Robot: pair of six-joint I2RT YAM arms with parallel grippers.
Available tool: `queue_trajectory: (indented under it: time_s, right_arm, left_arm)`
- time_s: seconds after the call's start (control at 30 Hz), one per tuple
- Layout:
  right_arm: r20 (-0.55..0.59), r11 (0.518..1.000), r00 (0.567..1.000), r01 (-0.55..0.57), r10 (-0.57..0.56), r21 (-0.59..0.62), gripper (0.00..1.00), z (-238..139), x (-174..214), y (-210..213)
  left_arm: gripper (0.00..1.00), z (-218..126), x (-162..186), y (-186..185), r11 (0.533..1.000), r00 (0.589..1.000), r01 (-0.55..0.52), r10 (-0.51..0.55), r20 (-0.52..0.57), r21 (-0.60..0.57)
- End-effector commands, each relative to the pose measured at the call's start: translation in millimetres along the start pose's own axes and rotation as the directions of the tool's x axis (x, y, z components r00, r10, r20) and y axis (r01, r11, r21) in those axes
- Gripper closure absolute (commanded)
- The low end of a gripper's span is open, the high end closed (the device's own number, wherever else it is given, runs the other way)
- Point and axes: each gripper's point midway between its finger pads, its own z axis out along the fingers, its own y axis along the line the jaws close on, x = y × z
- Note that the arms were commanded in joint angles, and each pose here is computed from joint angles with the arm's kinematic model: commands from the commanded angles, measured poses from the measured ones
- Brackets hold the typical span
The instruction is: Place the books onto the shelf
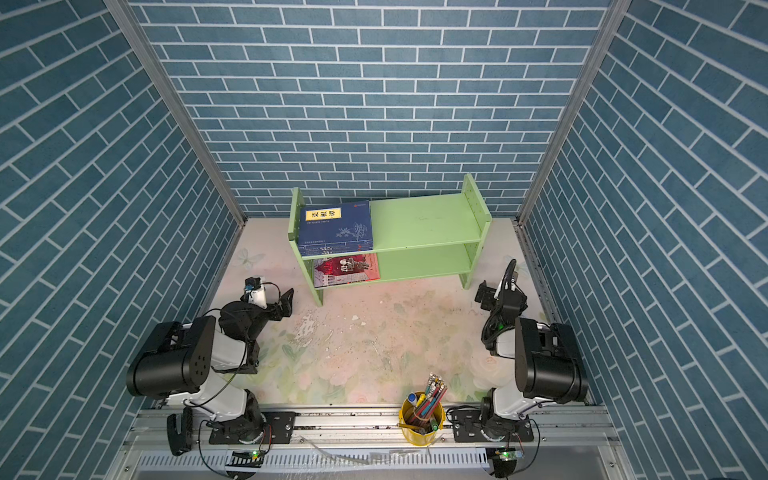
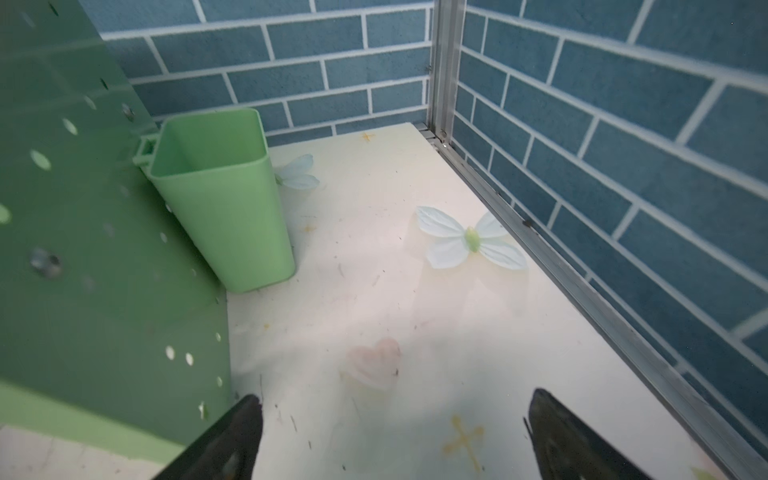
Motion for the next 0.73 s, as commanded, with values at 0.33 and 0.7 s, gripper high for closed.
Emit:
queue_trajectory:
  time_s: [0.33,0.7]
  right_arm:
    - [-0.032,0.997,0.999,0.026,-0.028,-0.067,0.01,3,2,13]
    - [-0.052,0.994,0.997,0.046,-0.051,-0.094,0.01,5,5,20]
  left_arm:
    - [0.00,20,-11,-6,0.998,0.997,-0.066,0.066,-0.049,0.011]
    - [0.00,20,-12,-6,0.998,0.997,-0.066,0.067,-0.047,0.012]
